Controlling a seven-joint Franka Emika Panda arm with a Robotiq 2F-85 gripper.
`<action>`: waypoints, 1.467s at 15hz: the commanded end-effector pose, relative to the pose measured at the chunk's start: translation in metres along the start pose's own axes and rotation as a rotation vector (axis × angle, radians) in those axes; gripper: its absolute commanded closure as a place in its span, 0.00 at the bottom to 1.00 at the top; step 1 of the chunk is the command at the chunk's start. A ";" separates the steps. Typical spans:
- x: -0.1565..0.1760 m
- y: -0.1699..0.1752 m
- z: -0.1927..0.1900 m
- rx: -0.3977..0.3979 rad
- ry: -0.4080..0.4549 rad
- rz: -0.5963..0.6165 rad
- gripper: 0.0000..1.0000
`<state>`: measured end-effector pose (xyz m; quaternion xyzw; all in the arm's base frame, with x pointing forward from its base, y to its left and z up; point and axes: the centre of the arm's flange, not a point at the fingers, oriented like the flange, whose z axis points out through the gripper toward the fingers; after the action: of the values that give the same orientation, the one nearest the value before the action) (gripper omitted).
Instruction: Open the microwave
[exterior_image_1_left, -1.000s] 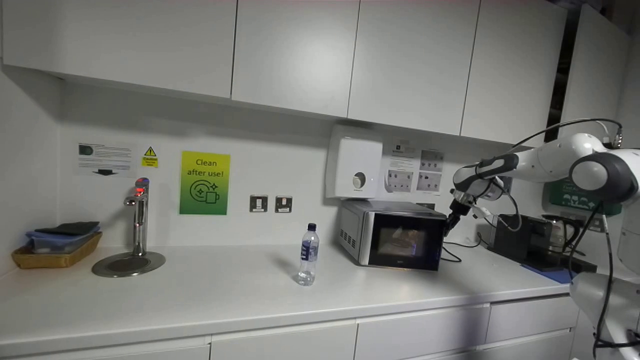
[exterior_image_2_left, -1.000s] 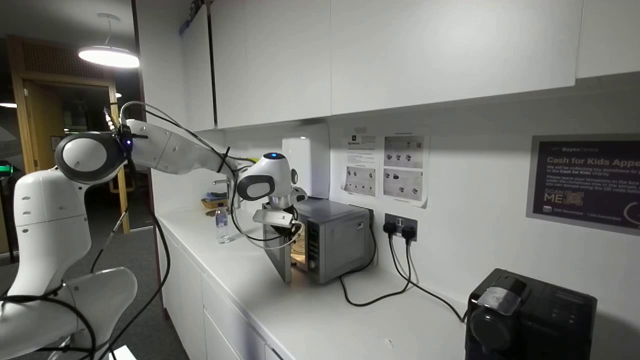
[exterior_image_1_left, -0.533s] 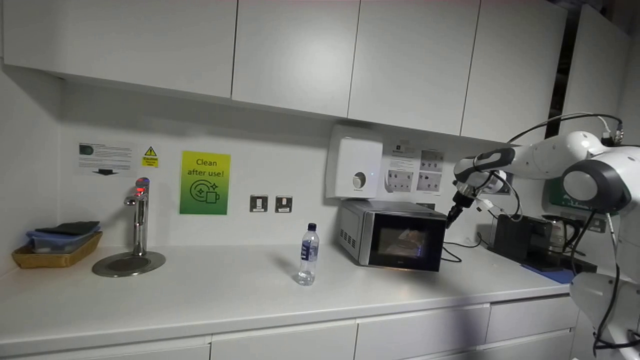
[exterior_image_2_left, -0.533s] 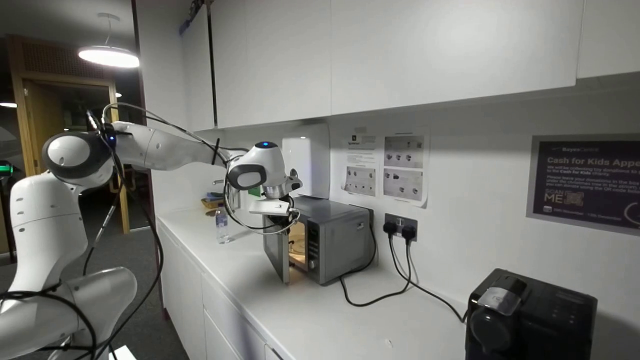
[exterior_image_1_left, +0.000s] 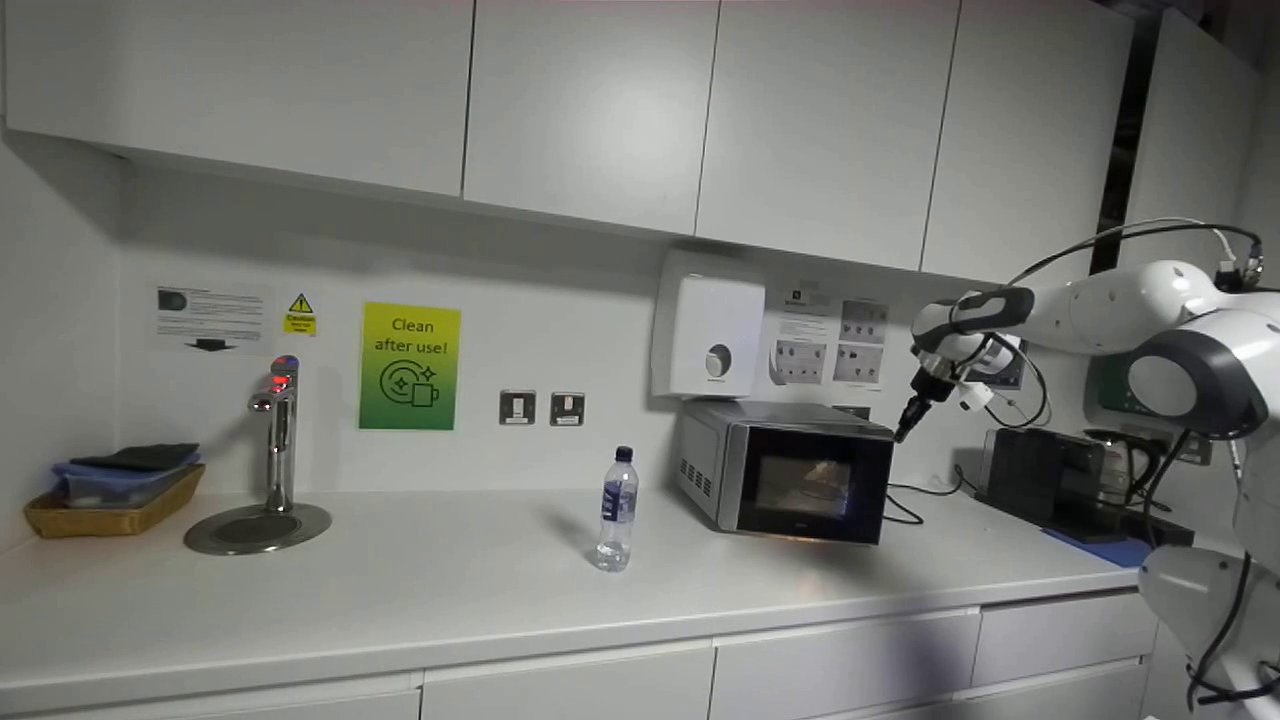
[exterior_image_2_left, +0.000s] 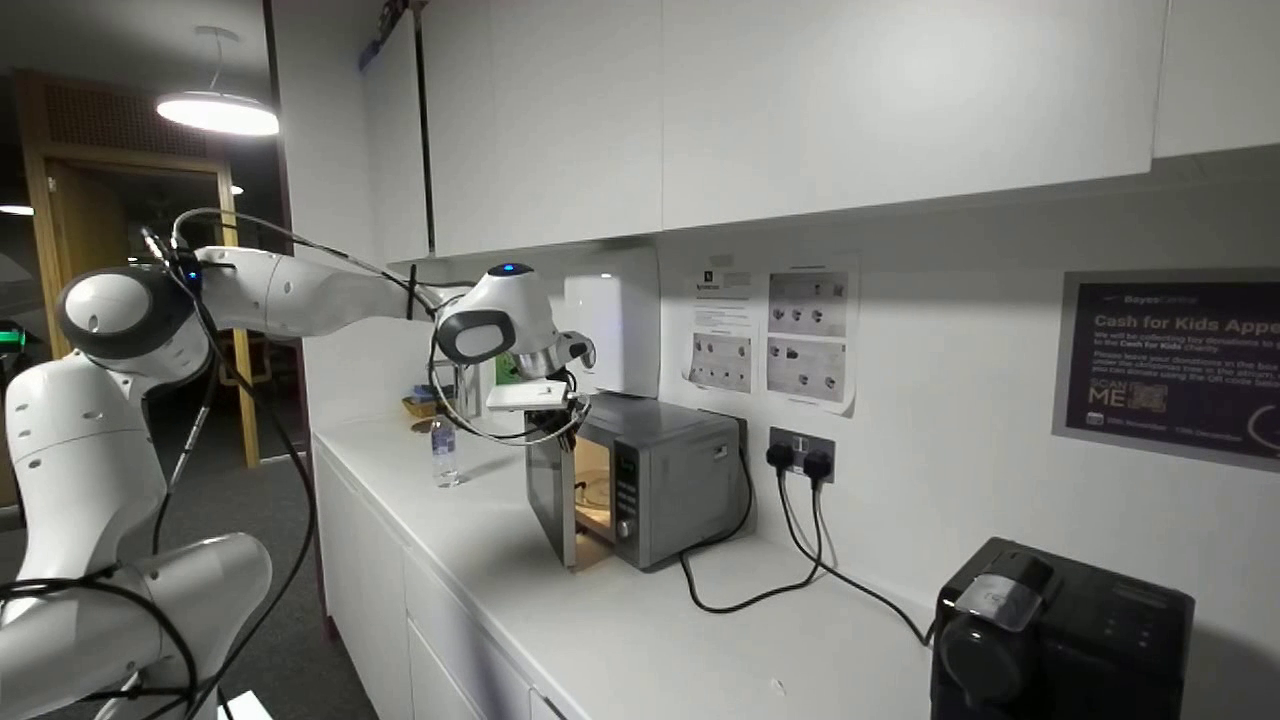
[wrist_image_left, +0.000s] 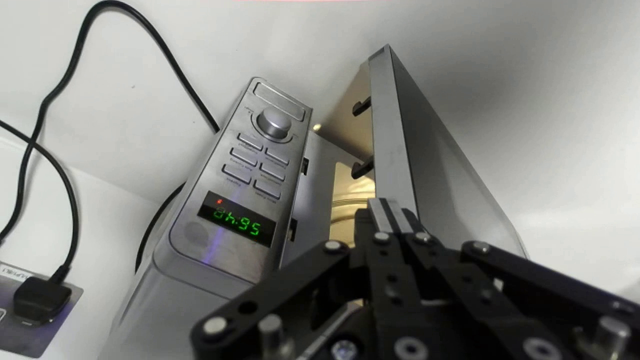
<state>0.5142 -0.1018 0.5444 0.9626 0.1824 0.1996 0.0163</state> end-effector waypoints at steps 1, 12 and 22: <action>0.011 -0.014 -0.016 -0.018 0.084 -0.019 1.00; 0.041 -0.025 0.008 -0.128 0.244 -0.032 1.00; 0.033 -0.019 0.034 -0.145 0.266 0.030 1.00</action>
<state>0.5434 -0.0643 0.5279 0.9286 0.1658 0.3259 0.0642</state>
